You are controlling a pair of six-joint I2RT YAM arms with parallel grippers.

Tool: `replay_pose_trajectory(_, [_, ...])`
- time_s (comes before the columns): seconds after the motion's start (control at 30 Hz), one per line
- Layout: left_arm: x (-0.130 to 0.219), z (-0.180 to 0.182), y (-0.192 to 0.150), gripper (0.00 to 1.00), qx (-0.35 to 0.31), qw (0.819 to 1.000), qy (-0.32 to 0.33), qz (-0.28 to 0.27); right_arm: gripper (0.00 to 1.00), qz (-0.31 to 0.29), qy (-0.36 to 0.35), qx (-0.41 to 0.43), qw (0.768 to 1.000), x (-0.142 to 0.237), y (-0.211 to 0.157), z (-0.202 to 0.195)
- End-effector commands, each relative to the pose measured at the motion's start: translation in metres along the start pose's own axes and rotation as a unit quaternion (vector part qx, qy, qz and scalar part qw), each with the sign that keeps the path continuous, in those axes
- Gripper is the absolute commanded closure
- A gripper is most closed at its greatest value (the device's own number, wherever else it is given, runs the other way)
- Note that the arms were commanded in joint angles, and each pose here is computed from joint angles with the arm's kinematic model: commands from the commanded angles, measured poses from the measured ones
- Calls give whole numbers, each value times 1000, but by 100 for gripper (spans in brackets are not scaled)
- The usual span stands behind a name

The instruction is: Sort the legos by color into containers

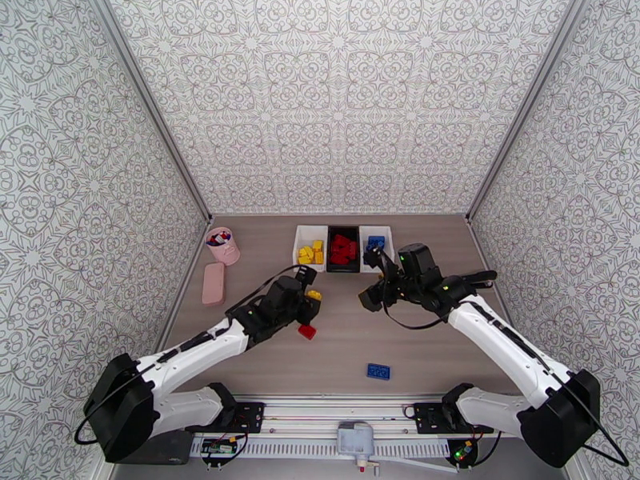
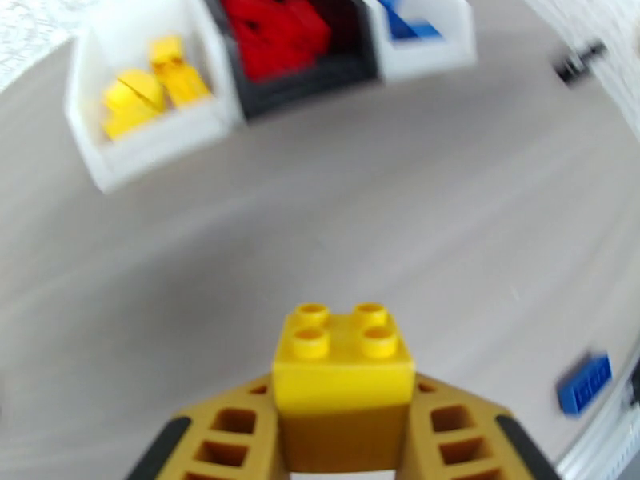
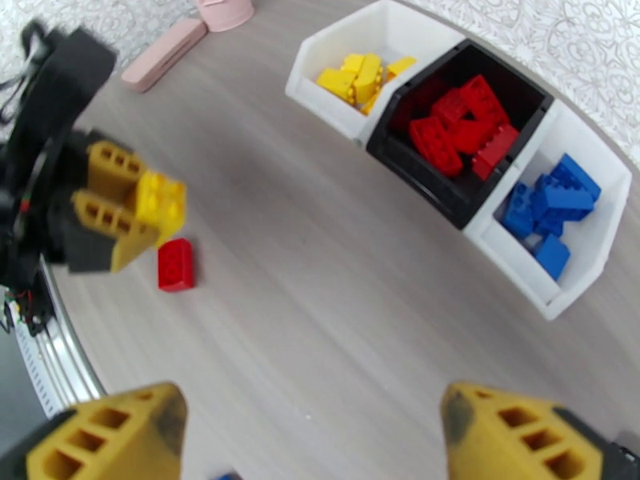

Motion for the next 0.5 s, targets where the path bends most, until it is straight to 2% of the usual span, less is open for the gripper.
replay_pose_trajectory(0.0, [-8,32,52,79,14,995,46,-83,13,-41,39,-1,998,9,10,14])
replay_pose_trajectory(0.17, [-42,68,80,78,21,992,86,-86,12,-62,55,2,997,9,19,19])
replay_pose_trajectory(0.47, [-112,113,101,77,37,991,109,-65,12,-57,44,0,997,3,17,14])
Point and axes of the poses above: each hand's point on the last joint's axis, 136 mm out from that joint toward the fingers, its own x axis back along the fingers, its own z axis along the line the jaws close on, y = z × x, the point moved 3 cm from there along x, back along the fingers, and after that the axes turned 13 degrees about -x, right-handed, at the moved point
